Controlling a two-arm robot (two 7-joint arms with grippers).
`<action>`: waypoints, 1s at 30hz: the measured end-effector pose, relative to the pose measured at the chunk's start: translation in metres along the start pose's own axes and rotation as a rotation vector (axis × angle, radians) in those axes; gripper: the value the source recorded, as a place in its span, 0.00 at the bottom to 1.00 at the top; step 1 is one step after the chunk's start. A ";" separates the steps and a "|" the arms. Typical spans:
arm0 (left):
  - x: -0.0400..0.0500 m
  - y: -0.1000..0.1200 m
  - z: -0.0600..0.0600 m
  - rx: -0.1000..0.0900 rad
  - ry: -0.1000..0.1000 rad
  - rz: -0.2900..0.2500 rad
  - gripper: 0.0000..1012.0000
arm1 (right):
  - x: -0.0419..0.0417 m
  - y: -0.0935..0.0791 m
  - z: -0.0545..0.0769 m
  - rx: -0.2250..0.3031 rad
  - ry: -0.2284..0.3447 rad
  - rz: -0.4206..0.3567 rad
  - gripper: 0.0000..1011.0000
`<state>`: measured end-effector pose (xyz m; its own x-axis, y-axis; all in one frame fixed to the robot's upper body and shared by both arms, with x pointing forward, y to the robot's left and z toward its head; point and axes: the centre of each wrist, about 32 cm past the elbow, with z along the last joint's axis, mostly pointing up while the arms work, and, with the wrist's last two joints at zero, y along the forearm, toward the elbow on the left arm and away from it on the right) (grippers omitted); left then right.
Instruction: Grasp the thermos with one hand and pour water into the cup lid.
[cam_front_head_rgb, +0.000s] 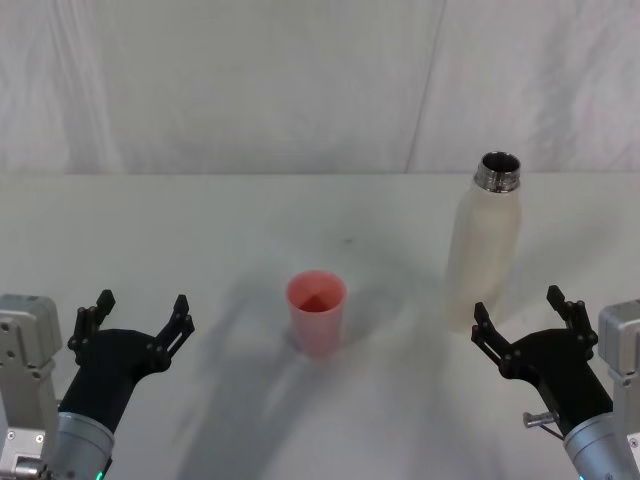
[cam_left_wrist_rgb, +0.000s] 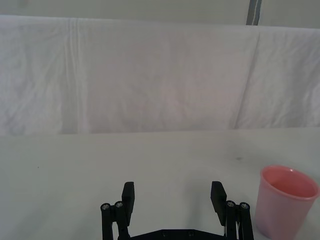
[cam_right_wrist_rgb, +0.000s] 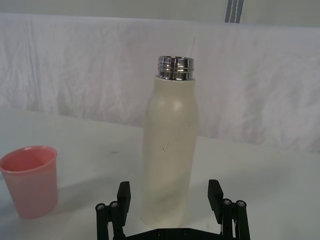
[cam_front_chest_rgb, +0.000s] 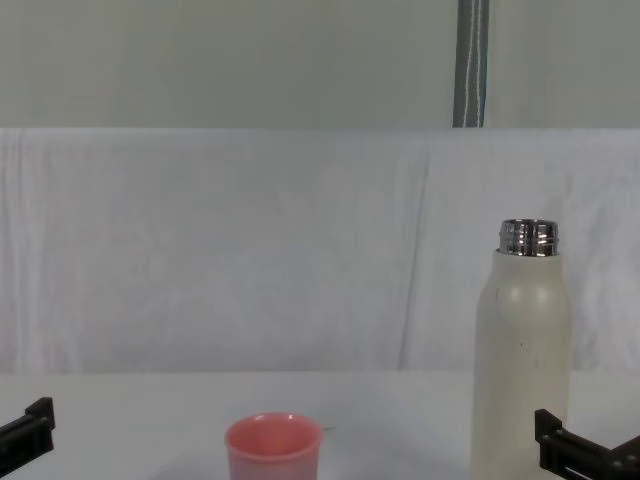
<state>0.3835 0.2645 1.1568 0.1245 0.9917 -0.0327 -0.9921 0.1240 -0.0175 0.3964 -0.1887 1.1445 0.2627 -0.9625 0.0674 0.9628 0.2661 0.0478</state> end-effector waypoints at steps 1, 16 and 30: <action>0.0000 0.000 0.000 0.000 0.000 0.000 0.99 | 0.0000 0.000 0.000 0.000 0.000 0.000 0.99; 0.0000 0.000 0.000 0.000 0.000 0.000 0.99 | 0.0000 0.000 0.000 0.000 0.000 0.000 0.99; 0.0000 0.000 0.000 0.000 0.000 0.000 0.99 | 0.0000 0.000 0.000 0.000 0.000 0.000 0.99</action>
<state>0.3835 0.2645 1.1568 0.1245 0.9917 -0.0326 -0.9921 0.1240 -0.0176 0.3964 -0.1887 1.1445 0.2627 -0.9625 0.0674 0.9628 0.2661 0.0478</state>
